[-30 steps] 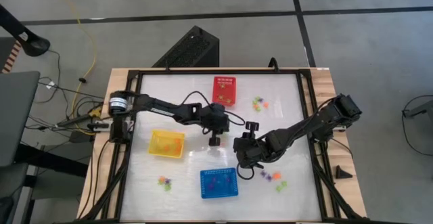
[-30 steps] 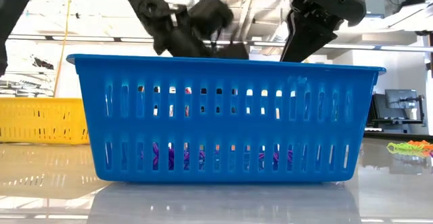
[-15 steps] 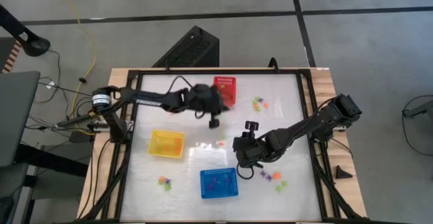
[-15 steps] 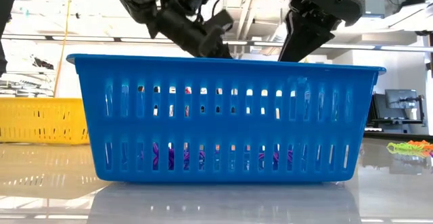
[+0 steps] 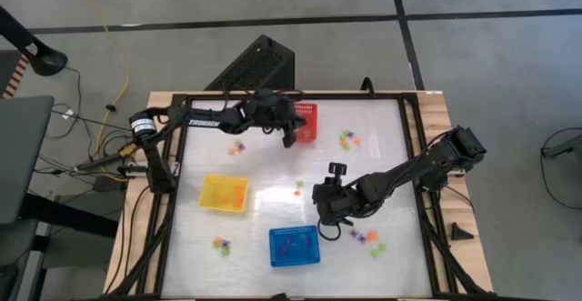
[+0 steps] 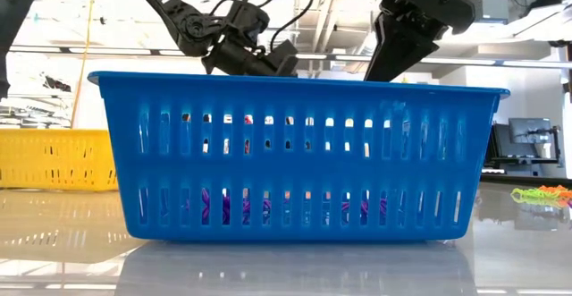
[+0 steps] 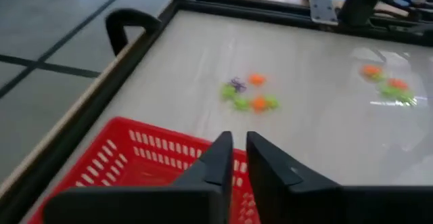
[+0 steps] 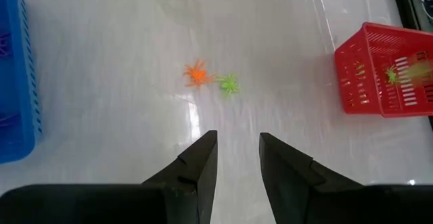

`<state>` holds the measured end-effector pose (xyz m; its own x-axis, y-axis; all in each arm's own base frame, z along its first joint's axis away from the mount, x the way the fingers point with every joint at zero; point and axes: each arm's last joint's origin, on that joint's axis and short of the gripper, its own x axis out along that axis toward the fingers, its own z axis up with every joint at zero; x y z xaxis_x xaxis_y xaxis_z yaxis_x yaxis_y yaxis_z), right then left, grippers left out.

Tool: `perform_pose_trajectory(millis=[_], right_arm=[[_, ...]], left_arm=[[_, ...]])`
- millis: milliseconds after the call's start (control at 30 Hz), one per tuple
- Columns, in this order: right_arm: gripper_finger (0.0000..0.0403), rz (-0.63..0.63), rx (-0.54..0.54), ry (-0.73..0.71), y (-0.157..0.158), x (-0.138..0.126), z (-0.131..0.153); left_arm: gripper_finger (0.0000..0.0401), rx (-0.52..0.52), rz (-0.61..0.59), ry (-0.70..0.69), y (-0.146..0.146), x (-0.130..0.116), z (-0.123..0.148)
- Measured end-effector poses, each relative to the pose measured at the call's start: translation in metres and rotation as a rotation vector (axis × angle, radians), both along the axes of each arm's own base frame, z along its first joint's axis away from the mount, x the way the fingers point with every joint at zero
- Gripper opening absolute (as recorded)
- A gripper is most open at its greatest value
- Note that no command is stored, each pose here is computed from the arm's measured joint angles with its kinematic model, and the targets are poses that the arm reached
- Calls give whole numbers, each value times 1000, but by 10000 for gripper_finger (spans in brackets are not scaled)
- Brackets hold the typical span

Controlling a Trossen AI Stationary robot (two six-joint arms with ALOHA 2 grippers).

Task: Sort Halloween decoration
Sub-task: Put the green spider toy into the red basket

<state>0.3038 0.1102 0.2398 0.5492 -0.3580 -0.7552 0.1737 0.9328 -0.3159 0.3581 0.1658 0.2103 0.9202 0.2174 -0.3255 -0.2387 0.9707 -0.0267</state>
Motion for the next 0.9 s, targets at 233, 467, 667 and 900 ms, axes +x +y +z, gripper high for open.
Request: perform_pose_trajectory(millis=[233, 467, 667, 900], right_arm=[[141, -2, 1, 1, 0, 0, 0], [141, -2, 0, 3, 0, 0, 0], [141, -2, 1, 2, 0, 0, 0], [141, -2, 4, -5, 0, 0, 0]], left_arm=[[117, -7, 9, 19, 0, -2, 2], [133, -40, -56, 79, -21, -33, 49], [133, 15, -107, 323, -64, -82, 81], [133, 61, 89, 646, -75, -119, 73]])
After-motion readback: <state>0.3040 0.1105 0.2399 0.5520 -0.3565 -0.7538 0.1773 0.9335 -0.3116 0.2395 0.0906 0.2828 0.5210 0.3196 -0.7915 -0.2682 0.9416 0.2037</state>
